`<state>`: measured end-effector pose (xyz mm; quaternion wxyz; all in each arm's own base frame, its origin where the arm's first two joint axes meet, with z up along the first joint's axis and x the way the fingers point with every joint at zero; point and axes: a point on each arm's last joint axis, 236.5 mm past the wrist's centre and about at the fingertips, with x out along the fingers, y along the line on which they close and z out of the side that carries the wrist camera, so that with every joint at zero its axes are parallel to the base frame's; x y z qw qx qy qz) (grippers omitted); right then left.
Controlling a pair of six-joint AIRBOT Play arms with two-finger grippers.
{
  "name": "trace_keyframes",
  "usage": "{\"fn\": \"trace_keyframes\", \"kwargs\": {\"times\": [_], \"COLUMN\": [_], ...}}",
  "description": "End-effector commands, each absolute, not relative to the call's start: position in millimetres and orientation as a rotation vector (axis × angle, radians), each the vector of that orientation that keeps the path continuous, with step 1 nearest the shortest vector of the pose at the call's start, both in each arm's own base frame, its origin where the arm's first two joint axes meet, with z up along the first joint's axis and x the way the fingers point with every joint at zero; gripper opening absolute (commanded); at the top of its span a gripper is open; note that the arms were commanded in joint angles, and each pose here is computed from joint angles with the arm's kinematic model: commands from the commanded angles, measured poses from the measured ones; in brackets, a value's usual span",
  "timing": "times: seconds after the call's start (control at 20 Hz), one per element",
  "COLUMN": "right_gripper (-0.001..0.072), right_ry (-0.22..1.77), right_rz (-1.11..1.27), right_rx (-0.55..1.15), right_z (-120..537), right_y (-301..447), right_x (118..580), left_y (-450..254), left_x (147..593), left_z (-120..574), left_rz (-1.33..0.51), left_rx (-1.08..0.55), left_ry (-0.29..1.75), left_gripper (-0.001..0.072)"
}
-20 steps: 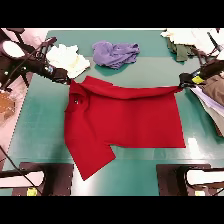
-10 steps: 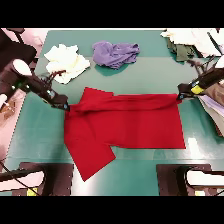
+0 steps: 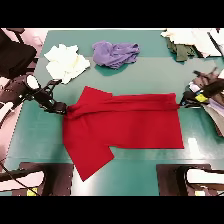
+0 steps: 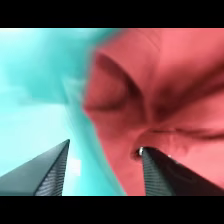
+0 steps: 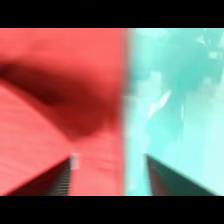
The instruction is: Fold the shirts.
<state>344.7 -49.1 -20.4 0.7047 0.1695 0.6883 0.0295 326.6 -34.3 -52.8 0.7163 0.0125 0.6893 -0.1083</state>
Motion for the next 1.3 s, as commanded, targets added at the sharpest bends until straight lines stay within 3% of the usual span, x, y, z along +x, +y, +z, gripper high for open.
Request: {"fn": "trace_keyframes", "kwargs": {"times": [0.0,0.1,0.2,0.3,0.45,0.6,0.85,1.1,1.25], "right_gripper": [0.0575,0.0587,0.0586,0.0585,0.0585,0.0585,0.0584,0.0583,0.0584], "right_ry": [1.331,1.215,1.190,1.227,1.263,1.254,1.247,1.254,1.295], "right_rz": [0.067,0.167,0.252,0.289,0.352,0.320,0.318,0.309,0.343], "right_rx": [0.598,0.806,0.941,0.949,0.915,0.880,0.886,0.799,0.793], "right_z": [6.5,20.6,24.1,16.3,16.4,9.9,10.8,-0.2,-14.4], "right_y": [-75.0,-70.9,-66.6,-63.2,-48.3,-52.2,-48.8,-32.5,-12.6], "right_x": [364.0,383.7,387.1,380.9,375.9,381.4,385.1,398.2,402.8], "left_y": [-33.0,-76.8,-97.8,-97.6,-71.6,-38.4,-38.0,-16.9,-28.4], "left_x": [348.9,376.5,385.6,384.0,354.8,335.9,305.3,367.2,378.7], "left_z": [-49.1,-34.2,-13.4,7.3,8.8,0.5,-6.4,-25.6,-61.7], "left_rz": [-0.167,-0.289,-0.397,-0.481,-0.492,-0.436,-0.494,-0.336,-0.373], "left_rx": [-0.030,-0.222,-0.437,-0.580,-0.648,-0.644,-0.543,-0.494,-0.448], "left_ry": [1.440,1.307,1.249,1.222,1.329,1.395,1.515,1.307,1.331], "left_gripper": [0.0513,0.0602,0.0603,0.0601,0.0601,0.0599,0.0599,0.0600,0.0601]}}
